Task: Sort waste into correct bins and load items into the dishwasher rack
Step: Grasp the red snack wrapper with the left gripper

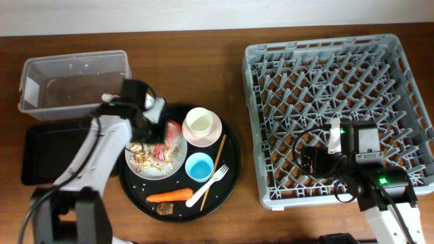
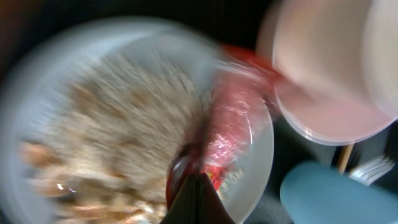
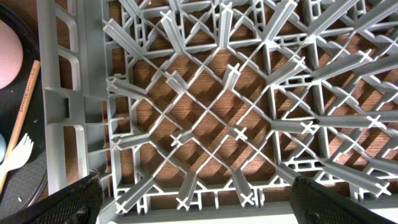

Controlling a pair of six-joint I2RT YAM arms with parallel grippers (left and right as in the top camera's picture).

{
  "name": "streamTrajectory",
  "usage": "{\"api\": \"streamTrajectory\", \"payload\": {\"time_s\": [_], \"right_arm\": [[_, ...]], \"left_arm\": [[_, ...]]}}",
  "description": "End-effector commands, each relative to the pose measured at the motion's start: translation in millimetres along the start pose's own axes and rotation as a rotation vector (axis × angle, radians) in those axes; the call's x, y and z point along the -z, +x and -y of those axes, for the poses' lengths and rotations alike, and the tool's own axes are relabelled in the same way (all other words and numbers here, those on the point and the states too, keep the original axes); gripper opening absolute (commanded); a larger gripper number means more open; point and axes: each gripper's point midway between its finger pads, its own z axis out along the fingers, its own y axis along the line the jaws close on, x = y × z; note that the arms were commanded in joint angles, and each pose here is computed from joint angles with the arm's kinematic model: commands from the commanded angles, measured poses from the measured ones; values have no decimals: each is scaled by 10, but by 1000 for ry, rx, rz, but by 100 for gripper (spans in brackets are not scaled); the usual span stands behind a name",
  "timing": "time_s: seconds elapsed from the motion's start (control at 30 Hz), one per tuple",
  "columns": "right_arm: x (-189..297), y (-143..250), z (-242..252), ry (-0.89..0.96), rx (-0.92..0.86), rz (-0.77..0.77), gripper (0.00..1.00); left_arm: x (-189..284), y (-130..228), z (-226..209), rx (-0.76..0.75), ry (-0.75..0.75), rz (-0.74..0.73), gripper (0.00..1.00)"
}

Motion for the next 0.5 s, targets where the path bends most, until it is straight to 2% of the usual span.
{"api": "streamTrajectory", "payload": {"time_s": [0.0, 0.17, 0.23, 0.3, 0.37, 0.4, 0.47], "right_arm": [[42, -58, 31, 16, -8, 21, 99], [42, -57, 31, 16, -8, 21, 99], [42, -57, 31, 16, -8, 21, 99], [42, -57, 31, 16, -8, 21, 99], [42, -60, 30, 16, -8, 22, 99], [38, -63, 30, 16, -8, 22, 99], [15, -58, 31, 17, -8, 11, 99]], "left_arm": [[694, -570, -401, 61, -110, 241, 0], [1086, -1129, -962, 128, -191, 527, 0], [1203, -1298, -1248, 164, -277, 617, 1], [1128, -1294, -1336, 195, -291, 605, 0], [992, -1231, -1228, 184, -233, 554, 2], [914, -1194, -1142, 176, -185, 525, 18], [671, -1013, -946, 171, -91, 410, 24]]}}
